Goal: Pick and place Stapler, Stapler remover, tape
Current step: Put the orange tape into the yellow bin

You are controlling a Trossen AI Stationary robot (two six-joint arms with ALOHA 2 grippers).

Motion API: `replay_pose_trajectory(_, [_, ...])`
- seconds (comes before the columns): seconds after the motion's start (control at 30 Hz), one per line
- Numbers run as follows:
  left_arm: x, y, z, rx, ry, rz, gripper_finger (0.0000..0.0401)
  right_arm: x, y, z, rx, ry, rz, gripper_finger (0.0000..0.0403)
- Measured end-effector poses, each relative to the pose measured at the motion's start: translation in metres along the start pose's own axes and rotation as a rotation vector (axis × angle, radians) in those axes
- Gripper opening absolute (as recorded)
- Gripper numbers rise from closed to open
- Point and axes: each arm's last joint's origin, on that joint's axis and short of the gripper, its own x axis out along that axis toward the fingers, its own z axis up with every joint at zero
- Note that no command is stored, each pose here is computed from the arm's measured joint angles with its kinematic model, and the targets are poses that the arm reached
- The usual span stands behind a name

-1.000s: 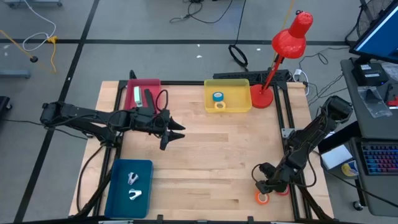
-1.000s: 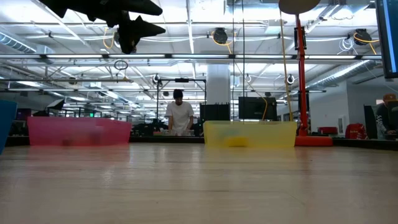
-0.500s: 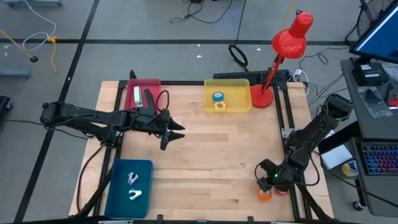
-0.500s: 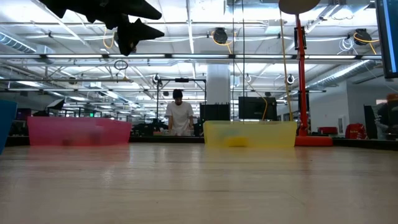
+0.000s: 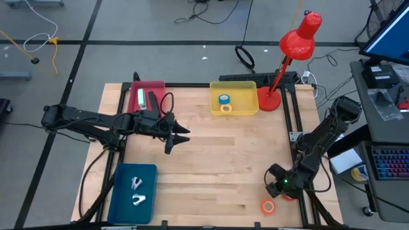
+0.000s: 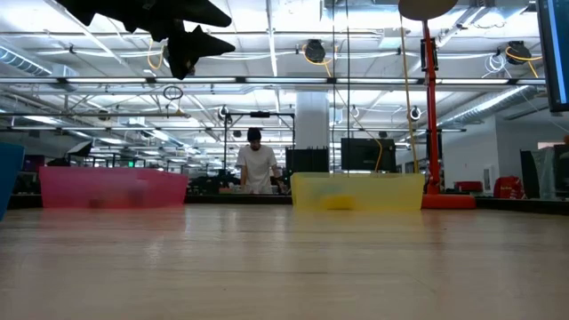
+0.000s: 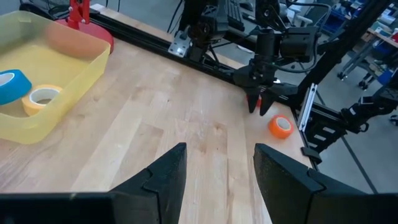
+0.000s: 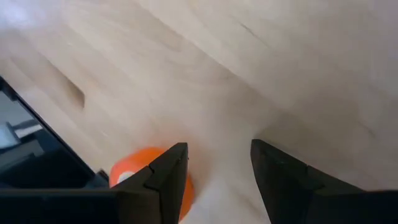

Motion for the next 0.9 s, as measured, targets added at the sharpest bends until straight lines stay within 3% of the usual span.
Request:
replay_pose_trajectory(0.43, [0.0,0.0,0.0,-0.005,-0.001,0.0,0.0186,-0.002,0.008,-0.011,-0.104,0.044,0.122,0.0171])
replay_pose_trajectory(0.9, [0.0,0.001,0.0,-0.039,-0.012,0.024,0.0186,-0.005,0.001,-0.029,-0.049,0.116,0.123,0.0171])
